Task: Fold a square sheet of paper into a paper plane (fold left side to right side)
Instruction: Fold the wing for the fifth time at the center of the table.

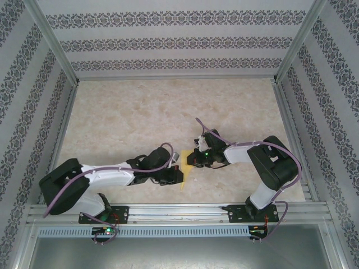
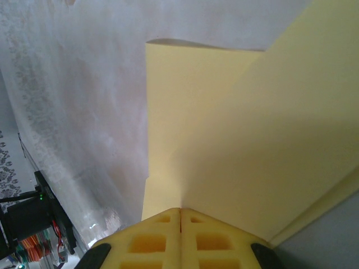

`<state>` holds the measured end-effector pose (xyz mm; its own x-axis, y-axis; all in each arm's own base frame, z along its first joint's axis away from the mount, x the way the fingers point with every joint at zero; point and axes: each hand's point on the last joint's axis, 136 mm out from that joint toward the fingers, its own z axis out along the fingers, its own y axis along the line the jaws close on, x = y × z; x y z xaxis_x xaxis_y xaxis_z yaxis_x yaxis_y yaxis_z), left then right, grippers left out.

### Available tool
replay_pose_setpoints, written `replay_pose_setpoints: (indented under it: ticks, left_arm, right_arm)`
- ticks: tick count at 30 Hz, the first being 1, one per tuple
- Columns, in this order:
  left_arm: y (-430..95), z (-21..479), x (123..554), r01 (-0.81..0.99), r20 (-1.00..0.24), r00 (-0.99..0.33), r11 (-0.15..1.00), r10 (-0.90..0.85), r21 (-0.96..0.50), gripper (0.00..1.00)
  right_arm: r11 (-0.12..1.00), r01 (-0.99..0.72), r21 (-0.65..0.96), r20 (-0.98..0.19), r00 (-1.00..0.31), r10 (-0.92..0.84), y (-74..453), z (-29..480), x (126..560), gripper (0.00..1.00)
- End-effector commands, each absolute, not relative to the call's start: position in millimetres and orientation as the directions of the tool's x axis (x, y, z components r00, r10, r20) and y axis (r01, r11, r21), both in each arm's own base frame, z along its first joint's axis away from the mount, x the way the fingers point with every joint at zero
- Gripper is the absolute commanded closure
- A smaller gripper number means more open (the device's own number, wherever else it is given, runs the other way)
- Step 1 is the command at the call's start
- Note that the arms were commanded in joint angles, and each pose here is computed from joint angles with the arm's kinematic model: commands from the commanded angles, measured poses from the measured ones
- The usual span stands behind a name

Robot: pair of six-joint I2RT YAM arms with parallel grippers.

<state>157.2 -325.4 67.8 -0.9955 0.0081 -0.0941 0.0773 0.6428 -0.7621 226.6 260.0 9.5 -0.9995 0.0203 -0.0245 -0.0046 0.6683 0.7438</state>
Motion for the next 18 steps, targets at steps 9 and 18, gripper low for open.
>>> replay_pose_setpoints:
  ticks: [9,18]
  left_arm:
    - [-335.6,32.6,186.1,0.091,-0.126,-0.992,0.689,-0.001,-0.719,0.99]
    - [-305.9,-0.2,173.5,-0.002,-0.075,-0.995,0.741,-0.07,-0.672,0.99]
  right_arm:
    - [0.836,0.097,0.54,0.081,-0.995,0.063,216.5,-49.4,196.4,1.0]
    - [0.769,0.049,0.637,0.019,-0.999,0.047,238.4,-17.1,216.2,1.0]
